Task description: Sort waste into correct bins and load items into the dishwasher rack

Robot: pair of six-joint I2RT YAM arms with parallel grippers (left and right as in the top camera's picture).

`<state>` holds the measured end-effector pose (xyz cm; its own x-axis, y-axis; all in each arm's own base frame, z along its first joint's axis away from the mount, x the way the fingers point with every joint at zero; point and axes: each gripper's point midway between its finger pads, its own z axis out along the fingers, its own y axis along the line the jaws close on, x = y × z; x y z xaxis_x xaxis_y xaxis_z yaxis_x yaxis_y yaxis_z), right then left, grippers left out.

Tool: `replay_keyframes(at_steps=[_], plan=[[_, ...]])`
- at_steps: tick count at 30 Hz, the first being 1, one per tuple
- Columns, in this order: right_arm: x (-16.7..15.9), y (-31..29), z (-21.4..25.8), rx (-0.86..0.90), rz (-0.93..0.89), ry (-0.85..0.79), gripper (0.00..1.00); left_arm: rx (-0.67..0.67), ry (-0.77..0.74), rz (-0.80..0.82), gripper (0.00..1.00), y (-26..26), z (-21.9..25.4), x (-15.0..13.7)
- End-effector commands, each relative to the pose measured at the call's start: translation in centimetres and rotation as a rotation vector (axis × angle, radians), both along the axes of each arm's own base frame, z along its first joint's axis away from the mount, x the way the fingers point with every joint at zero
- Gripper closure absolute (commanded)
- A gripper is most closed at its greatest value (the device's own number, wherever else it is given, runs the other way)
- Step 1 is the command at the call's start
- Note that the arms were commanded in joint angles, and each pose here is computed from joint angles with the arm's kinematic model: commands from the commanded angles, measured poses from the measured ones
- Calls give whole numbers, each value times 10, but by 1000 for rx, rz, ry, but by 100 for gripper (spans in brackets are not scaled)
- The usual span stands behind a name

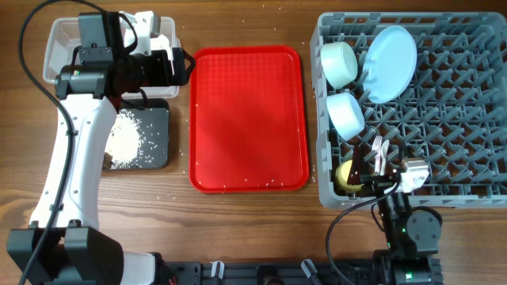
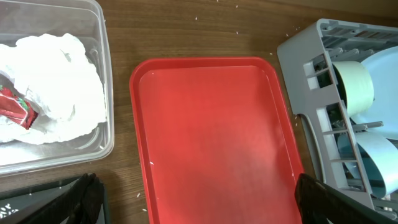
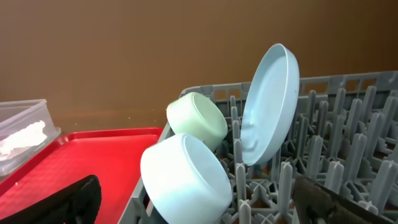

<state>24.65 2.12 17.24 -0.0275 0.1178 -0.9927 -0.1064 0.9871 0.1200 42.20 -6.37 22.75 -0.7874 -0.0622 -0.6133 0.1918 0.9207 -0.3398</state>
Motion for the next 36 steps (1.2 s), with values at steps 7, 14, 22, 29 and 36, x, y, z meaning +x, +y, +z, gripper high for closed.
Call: replay_keyframes(at_steps=[7,14,22,29,36], plan=[[0,-2,2,14,-13,-11,0,12,-15,-12,0,1,3,1],[0,-2,2,14,-13,-11,0,13,-16,-12,0,1,3,1],[0,-2,2,15,-13,-11,0,62,-96,7,0,8,18,-3],[0,-2,2,14,-13,-11,0,62,-543,31,0,8,19,-46],[0,-2,2,14,-13,-11,0,31,-721,187,0,27,-18,-123]])
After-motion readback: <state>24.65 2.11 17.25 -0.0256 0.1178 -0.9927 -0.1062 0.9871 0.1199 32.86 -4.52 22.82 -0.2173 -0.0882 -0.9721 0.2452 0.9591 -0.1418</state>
